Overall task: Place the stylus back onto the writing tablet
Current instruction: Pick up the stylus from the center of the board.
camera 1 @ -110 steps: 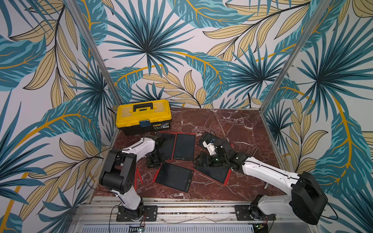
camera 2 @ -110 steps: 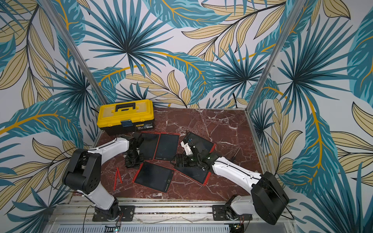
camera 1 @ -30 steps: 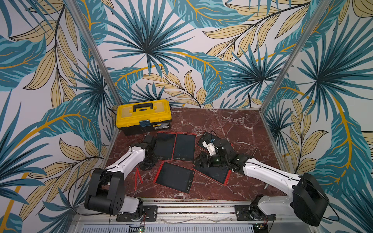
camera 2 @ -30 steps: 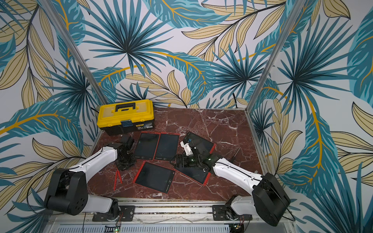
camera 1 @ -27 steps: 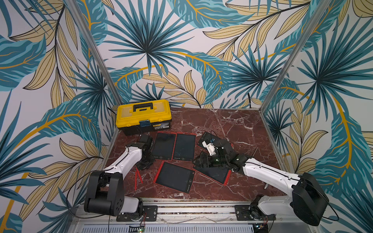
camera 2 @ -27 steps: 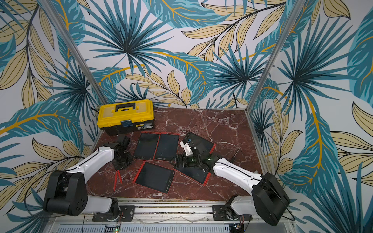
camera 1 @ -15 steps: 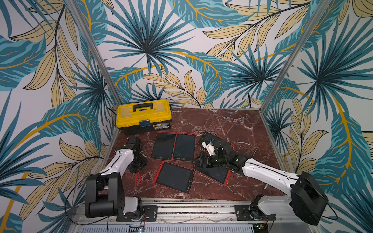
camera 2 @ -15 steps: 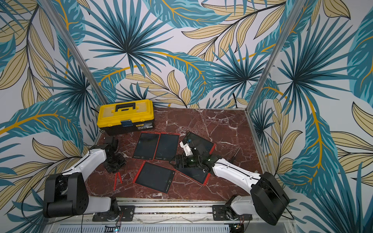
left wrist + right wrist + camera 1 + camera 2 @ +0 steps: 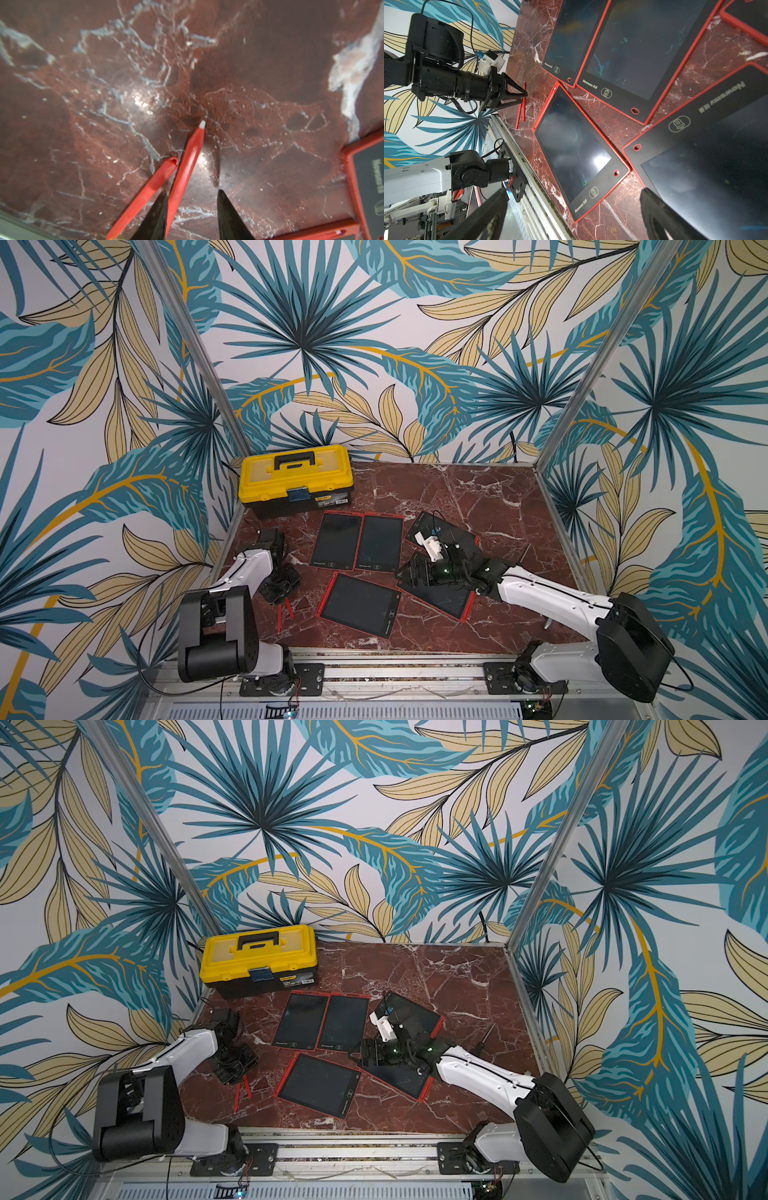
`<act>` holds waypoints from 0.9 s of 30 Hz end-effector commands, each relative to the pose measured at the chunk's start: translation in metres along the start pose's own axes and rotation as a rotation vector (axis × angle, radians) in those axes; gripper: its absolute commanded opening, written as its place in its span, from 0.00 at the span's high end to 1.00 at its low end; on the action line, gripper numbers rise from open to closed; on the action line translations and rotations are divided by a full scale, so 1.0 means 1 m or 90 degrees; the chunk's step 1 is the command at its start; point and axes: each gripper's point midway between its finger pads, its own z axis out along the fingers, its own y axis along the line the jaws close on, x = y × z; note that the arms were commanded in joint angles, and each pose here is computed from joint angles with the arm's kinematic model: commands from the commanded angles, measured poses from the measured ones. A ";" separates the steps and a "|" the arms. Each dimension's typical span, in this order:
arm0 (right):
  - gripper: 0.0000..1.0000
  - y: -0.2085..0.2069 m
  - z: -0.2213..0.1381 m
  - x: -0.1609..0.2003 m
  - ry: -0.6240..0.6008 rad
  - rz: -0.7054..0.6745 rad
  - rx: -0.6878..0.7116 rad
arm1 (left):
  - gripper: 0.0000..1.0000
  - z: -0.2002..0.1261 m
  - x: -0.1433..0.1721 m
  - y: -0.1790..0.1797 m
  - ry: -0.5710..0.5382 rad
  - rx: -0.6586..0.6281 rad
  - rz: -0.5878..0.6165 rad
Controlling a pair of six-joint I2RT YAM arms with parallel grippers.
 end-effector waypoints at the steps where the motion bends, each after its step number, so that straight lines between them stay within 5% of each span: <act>1: 0.01 -0.003 0.000 0.005 0.008 0.002 0.006 | 0.61 0.011 0.003 0.005 0.010 -0.004 -0.003; 14: 0.01 -0.002 0.001 0.003 0.013 0.000 0.011 | 0.83 0.022 0.005 -0.018 0.024 0.074 -0.003; 27: 0.01 -0.003 0.001 0.001 0.012 0.003 0.022 | 0.93 0.018 -0.004 -0.034 0.000 0.094 0.028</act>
